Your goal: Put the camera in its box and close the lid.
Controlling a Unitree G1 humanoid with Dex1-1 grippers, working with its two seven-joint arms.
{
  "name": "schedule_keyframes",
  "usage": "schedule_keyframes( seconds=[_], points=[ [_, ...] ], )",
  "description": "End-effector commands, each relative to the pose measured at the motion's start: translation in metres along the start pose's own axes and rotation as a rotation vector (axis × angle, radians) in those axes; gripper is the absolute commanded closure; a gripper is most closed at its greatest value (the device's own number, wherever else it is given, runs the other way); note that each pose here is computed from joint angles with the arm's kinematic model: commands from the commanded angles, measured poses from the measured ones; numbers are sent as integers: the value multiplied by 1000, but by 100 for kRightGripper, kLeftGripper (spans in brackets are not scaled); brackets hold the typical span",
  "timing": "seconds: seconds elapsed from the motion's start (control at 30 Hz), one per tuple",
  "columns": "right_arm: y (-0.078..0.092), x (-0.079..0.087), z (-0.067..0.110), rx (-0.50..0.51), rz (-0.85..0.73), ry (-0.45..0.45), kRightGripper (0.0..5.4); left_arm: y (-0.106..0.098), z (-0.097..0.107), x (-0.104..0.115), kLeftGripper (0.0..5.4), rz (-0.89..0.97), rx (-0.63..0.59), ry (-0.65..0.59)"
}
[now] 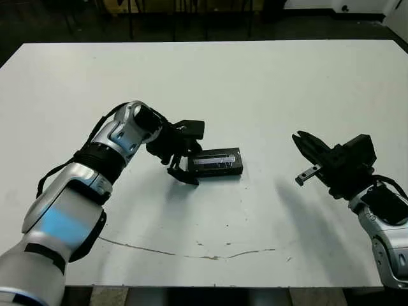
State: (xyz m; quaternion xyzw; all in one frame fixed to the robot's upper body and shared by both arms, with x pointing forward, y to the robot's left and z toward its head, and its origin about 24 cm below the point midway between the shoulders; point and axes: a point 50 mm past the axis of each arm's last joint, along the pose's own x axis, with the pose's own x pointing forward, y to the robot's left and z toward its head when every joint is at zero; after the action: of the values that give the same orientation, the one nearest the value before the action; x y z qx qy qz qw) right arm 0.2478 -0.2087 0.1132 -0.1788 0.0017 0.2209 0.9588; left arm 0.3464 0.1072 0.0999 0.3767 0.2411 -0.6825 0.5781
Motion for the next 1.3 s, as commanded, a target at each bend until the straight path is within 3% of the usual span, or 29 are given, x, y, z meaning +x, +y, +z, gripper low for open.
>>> schedule_keyframes(
  seconds=[0.03, 0.13, 0.3, 0.43, 0.57, 0.67, 0.8, 0.9, 1.0, 1.13, 1.3],
  points=[
    [1, -3, -6, -1, 5, 28, 540, -21, -38, 3, 43, -85, -96, 44],
    [1, -4, -6, 8, 1, 41, 540, -28, -50, -9, 2, -103, -133, 14],
    [3, -4, -6, -8, 0, 45, 540, -41, -69, -37, 2, -55, -115, -15],
    [4, -4, -6, -8, -3, 47, 540, -49, -79, -63, 2, 40, -168, -6],
    [5, -3, -6, 10, 2, 39, 540, -51, -85, -94, 2, 280, -261, -21],
    [5, -3, -5, 5, -5, 47, 540, -46, -79, -104, 10, 650, -365, -132],
    [5, -2, -4, -14, -15, 47, 540, -41, -50, -88, 64, 1034, -442, -413],
    [5, -1, -5, -6, -19, 34, 540, -39, -18, -68, 122, 1118, -446, -574],
    [5, 0, -6, 13, -28, 30, 540, -38, 13, -45, 181, 1087, -479, -659],
    [5, -1, -7, 24, -42, 25, 540, -38, 39, -8, 257, 983, -505, -656],
    [5, -2, -6, 26, -49, 30, 540, -41, 48, 35, 353, 860, -532, -532]
  ],
)
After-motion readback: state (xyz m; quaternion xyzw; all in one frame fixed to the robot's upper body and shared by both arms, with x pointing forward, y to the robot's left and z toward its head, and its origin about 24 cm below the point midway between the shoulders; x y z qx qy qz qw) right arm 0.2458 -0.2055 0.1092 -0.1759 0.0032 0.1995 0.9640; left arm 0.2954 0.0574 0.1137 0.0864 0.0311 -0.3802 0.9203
